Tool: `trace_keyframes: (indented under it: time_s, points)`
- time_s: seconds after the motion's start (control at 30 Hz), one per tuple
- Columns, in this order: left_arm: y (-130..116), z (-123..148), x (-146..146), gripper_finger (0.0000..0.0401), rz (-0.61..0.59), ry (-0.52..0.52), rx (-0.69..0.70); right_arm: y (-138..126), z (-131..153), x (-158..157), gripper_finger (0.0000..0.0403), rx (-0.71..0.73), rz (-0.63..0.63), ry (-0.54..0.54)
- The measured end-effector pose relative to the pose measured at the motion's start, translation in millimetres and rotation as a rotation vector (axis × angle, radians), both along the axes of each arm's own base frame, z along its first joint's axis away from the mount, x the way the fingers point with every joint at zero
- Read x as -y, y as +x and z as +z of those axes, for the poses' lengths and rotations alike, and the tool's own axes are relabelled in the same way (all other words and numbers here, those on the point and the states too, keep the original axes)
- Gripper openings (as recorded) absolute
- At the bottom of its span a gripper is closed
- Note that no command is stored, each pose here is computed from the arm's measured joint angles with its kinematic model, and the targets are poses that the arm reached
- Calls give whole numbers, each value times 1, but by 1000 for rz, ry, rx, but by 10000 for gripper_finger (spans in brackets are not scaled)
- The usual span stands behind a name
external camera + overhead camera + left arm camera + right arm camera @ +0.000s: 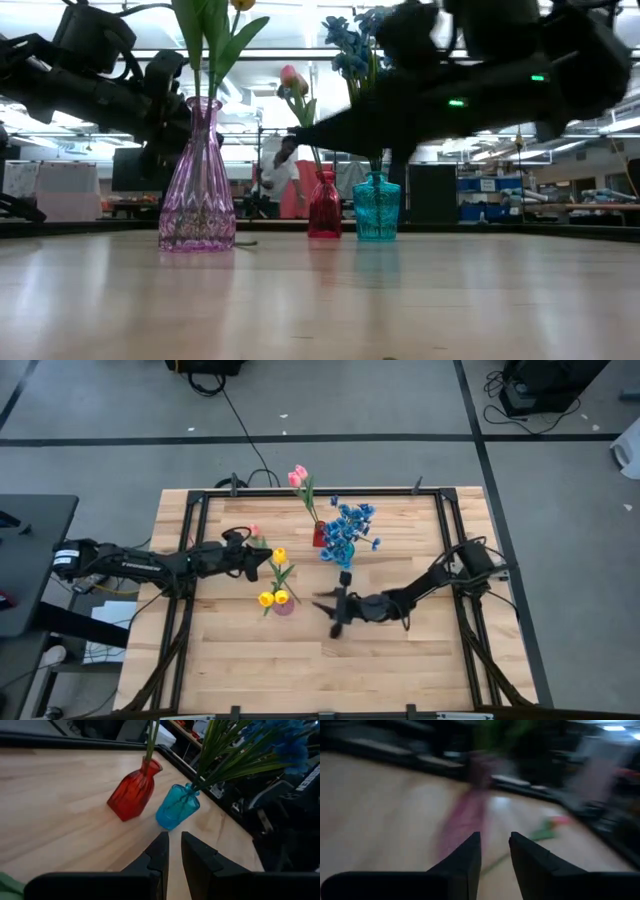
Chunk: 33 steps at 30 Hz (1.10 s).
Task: Sort flowers into vase by color
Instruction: Move the purple vase to the top right of the table
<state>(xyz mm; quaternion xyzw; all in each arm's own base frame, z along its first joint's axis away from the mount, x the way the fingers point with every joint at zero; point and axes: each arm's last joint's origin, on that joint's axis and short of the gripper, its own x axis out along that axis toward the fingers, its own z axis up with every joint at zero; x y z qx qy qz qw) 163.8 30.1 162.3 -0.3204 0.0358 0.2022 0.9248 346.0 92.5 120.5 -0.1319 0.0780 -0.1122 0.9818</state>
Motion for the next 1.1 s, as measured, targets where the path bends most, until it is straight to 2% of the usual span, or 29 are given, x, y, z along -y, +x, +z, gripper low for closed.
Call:
trace_keyframes:
  time_s: [0.1,0.3,0.47,0.57,0.67,0.87,1.1]
  points:
    - [0,1,0,54,-5,26,-3,13,4,3,133,19,-71,-26]
    - [0,0,0,54,-21,80,-32,34,21,14,201,57,153,110]
    - [0,-1,1,54,-21,56,-36,51,29,25,281,43,152,121]
    - [0,-1,1,54,-20,57,-30,60,33,33,327,9,151,169]
    - [0,-1,1,54,-23,65,-35,73,33,34,357,14,160,197]
    - [0,-2,1,54,-52,88,-57,102,8,31,365,-1,88,187]
    - [0,-2,3,54,-103,94,-59,113,9,29,321,62,112,204]
